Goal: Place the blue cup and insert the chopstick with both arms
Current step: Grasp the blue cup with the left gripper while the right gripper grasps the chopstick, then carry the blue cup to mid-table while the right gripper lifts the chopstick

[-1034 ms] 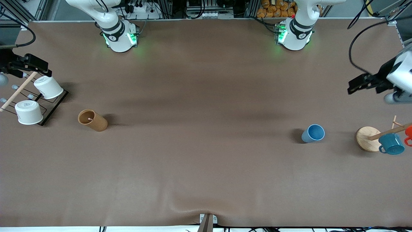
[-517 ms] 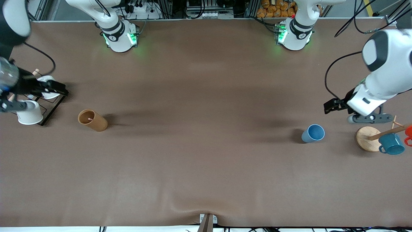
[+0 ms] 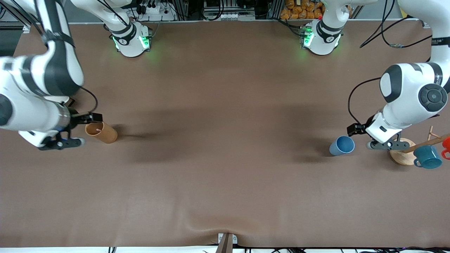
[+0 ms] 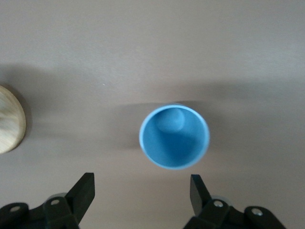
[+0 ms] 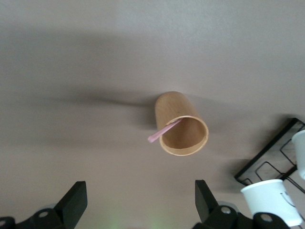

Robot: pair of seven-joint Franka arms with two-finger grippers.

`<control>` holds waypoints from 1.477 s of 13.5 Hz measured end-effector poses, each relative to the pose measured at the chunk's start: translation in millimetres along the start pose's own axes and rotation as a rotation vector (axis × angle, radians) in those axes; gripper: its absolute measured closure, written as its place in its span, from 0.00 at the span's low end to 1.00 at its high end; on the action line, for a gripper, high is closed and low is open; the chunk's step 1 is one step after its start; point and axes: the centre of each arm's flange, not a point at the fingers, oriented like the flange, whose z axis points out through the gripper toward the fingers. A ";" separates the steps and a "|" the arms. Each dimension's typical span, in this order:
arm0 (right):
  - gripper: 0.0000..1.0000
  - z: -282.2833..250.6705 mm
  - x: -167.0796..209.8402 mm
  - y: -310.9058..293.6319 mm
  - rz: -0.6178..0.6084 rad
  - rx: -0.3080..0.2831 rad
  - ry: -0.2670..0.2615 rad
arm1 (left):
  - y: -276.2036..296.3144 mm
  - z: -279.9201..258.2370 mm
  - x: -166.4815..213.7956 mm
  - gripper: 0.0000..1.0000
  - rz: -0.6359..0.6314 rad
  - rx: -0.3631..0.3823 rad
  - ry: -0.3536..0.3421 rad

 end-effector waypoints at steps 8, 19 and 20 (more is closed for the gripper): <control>0.00 65.2 31.9 -9.2 -0.029 -0.073 -0.097 | -6.2 57.5 11.7 0.30 -0.005 0.005 0.011; 0.43 83.5 42.0 -7.0 -0.005 -0.076 -0.104 | 40.5 58.1 21.4 0.95 0.034 -0.044 0.007; 0.44 83.8 42.4 -6.4 -0.003 -0.076 -0.103 | 55.8 46.7 24.8 0.95 0.059 -0.052 -0.009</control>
